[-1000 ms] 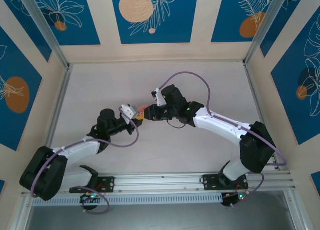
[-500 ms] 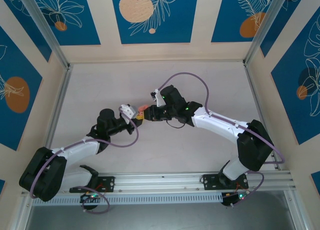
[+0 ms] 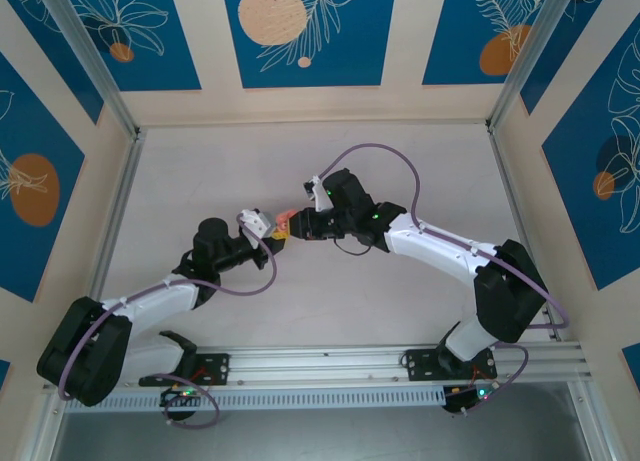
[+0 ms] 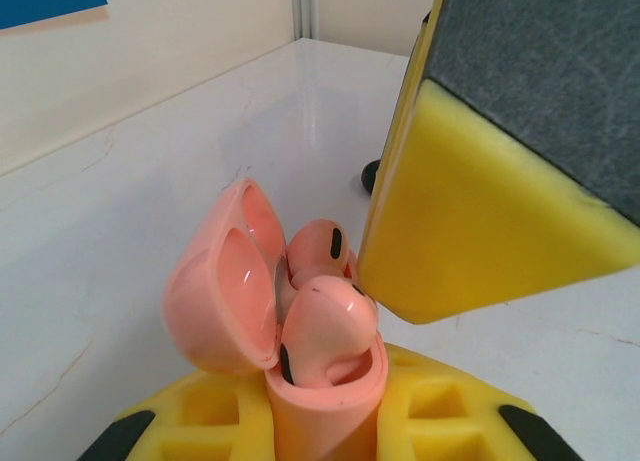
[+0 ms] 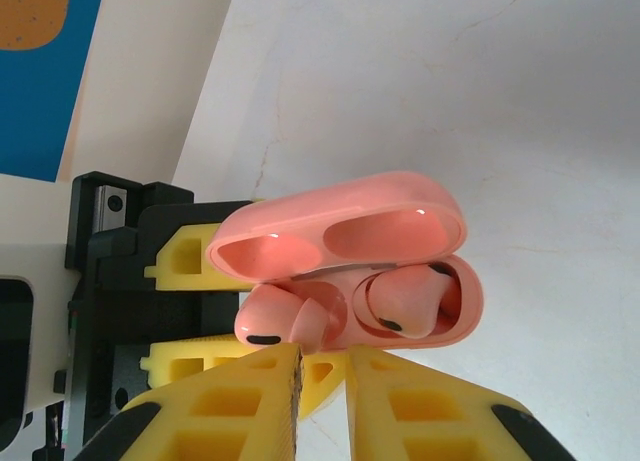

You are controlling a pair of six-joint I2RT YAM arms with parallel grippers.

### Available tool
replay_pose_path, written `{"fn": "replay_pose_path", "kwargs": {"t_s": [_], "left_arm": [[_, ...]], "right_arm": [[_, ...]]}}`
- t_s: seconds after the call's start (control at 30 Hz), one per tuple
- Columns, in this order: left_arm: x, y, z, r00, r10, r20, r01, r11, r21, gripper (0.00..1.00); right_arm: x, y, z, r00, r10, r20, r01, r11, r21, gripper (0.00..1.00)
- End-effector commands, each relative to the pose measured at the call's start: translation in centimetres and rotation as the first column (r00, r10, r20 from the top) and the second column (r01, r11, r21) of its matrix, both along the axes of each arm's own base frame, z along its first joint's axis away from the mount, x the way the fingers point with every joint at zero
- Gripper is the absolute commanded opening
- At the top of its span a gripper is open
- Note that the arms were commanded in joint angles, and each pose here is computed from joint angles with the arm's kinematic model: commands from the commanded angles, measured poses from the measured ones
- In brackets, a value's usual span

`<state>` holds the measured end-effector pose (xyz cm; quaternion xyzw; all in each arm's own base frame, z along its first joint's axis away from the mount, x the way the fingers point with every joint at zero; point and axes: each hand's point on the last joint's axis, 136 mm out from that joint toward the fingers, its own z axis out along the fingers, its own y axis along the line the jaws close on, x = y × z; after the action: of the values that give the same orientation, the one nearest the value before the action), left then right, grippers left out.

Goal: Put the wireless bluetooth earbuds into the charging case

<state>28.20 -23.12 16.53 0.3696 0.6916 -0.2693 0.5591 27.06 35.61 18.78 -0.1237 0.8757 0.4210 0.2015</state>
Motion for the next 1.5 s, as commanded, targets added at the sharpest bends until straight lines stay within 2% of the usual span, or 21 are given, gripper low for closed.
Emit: {"fn": "replay_pose_path", "kwargs": {"t_s": [0.0, 0.3, 0.6, 1.47], "left_arm": [[-0.3, -0.8, 2.0, 0.999, -0.032, 0.042, 0.033, 0.999, -0.029, 0.17], [-0.3, -0.7, 1.9, 0.999, -0.03, 0.04, 0.031, 0.999, -0.025, 0.17], [-0.2, -0.8, 1.7, 0.999, -0.032, 0.035, 0.033, 0.999, -0.026, 0.17], [-0.5, -1.0, 1.9, 0.998, -0.049, 0.04, 0.05, 0.998, -0.036, 0.17]], "right_arm": [[0.6, -0.1, 0.6, 1.0, -0.023, 0.011, 0.023, 1.0, 0.013, 0.21], [0.5, -0.1, 1.0, 1.0, -0.018, 0.022, 0.017, 0.999, 0.027, 0.21], [-0.6, -0.8, 3.4, 0.997, 0.011, 0.082, -0.016, 0.998, 0.066, 0.21], [-0.2, 1.9, 1.4, 0.997, 0.076, 0.017, -0.077, 0.995, 0.068, 0.2]]}}
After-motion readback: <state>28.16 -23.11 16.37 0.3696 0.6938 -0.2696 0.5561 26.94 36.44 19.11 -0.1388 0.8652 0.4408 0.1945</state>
